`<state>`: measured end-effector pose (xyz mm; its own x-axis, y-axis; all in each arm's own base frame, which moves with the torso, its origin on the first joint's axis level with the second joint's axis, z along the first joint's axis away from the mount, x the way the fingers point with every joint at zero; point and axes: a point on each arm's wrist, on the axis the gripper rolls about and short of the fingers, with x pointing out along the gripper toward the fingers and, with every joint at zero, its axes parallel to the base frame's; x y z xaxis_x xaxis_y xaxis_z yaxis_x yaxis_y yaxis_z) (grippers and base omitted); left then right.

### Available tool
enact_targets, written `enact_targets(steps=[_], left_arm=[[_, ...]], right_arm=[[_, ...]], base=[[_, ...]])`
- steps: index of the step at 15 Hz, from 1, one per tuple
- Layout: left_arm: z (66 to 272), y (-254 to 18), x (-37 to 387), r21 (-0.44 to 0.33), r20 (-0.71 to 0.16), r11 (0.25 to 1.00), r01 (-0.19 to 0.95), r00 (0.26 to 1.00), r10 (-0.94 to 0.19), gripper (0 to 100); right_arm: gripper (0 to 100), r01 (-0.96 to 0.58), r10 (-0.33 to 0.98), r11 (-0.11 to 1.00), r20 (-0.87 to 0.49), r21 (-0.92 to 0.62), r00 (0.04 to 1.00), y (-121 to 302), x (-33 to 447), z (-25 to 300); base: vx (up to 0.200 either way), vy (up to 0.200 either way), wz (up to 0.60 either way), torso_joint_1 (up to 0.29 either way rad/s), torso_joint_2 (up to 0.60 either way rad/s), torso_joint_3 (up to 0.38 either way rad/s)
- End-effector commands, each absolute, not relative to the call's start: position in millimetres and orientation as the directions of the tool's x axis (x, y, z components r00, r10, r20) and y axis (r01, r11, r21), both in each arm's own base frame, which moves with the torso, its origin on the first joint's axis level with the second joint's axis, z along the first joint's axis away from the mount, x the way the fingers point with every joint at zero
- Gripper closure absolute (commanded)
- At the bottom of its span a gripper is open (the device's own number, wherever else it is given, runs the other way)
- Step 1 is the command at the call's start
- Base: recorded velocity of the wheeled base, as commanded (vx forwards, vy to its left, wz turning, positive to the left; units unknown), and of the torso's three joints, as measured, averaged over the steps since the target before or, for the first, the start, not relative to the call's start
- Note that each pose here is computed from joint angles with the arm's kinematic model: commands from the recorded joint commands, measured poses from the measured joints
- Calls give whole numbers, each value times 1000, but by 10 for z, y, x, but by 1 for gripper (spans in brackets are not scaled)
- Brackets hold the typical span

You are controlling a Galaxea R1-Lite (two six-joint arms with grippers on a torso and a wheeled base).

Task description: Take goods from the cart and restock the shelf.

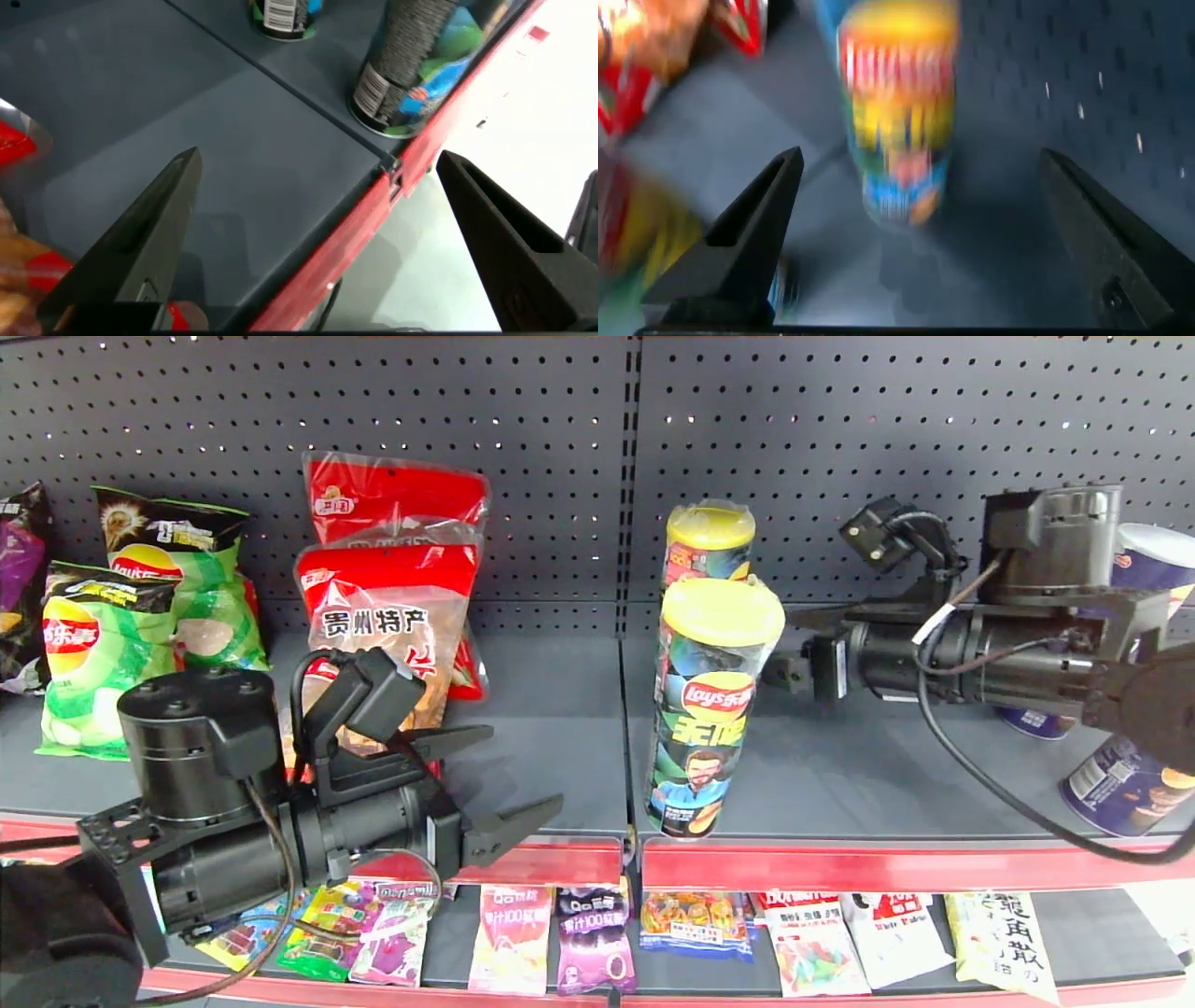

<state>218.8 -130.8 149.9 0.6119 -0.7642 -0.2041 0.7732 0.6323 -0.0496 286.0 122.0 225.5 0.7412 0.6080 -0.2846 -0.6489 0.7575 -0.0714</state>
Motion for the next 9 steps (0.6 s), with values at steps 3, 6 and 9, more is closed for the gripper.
enact_targets(steps=[3,6,9], left_arm=[[1472,-1390,2336,-37,-211,649,760,629,-749,0],[1407,-1455,2349,-44,-231,635,771,611,-758,0],[1385,-1482,2398,-45,-237,639,768,613,-754,0]], right_arm=[[0,-645,602,761,-292,-71,743,906,2120,2200],[0,-676,635,735,-290,-59,716,764,1686,2077],[0,-683,652,727,-239,-72,720,604,1284,2038]], base=[[0,0,0,0,0,0],[0,0,0,0,0,0],[0,0,0,0,0,0]])
